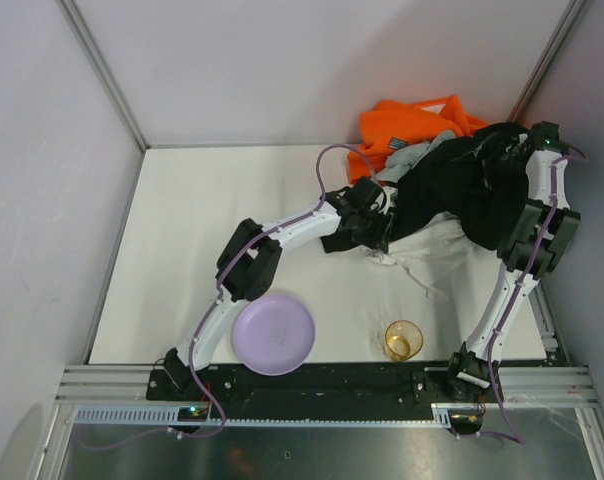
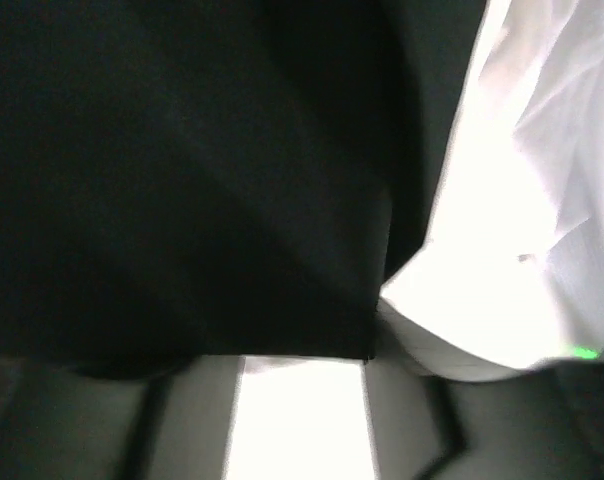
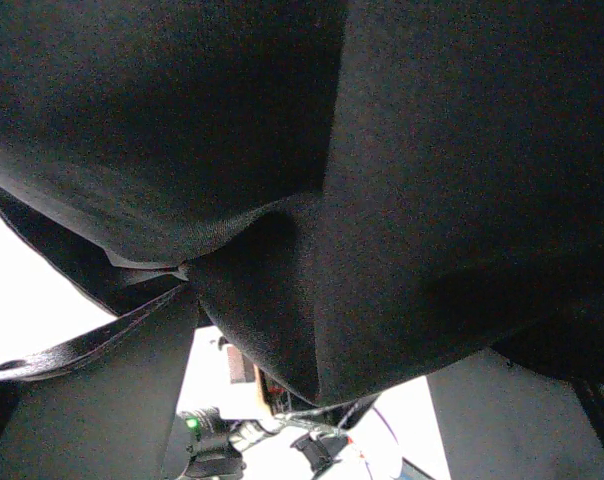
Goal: Pick out a specific cloth from the pile
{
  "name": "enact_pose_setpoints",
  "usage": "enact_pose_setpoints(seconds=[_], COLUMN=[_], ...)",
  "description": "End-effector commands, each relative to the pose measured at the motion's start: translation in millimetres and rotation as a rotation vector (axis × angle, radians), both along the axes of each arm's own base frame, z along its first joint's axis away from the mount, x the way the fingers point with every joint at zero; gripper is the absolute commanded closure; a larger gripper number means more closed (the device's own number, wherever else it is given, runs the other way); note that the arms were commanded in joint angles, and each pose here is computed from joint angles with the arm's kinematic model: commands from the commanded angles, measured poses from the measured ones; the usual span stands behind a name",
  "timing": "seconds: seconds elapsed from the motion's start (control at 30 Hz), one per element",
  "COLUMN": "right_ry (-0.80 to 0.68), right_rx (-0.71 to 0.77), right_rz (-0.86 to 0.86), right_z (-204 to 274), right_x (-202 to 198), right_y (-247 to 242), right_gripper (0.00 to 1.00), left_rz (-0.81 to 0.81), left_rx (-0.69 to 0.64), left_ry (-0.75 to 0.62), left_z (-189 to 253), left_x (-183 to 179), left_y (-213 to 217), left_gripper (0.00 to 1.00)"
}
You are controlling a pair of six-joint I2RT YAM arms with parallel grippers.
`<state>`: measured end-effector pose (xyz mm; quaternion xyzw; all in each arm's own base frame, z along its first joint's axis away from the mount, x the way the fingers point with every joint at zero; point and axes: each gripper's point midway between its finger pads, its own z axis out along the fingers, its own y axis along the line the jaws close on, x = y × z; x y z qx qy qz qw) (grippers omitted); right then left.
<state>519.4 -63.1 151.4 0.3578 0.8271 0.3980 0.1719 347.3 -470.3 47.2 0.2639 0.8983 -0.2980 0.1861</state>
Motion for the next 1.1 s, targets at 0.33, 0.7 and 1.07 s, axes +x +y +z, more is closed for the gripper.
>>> enact_pose_setpoints(seconds=[0.33, 0.7, 1.07], right_ry=[-0.090, -0.103, -0.097], right_rx=[-0.091, -0.082, -0.082], right_rz=[-0.009, -0.036, -0.041], right_z=[17, 24, 22], right_x=[6, -1, -6], right_y=[-11, -26, -30], right_gripper=[0.08, 0.08, 0.08], left_rz=[0.090, 0.017, -0.067], left_rx=[-0.189, -0.574, -0.840], left_ry=[0.004, 0.057, -0.213], left_z=[95, 268, 436], left_x=[27, 33, 11], left_y=[10, 36, 86], left_gripper=[0.99, 0.99, 0.99])
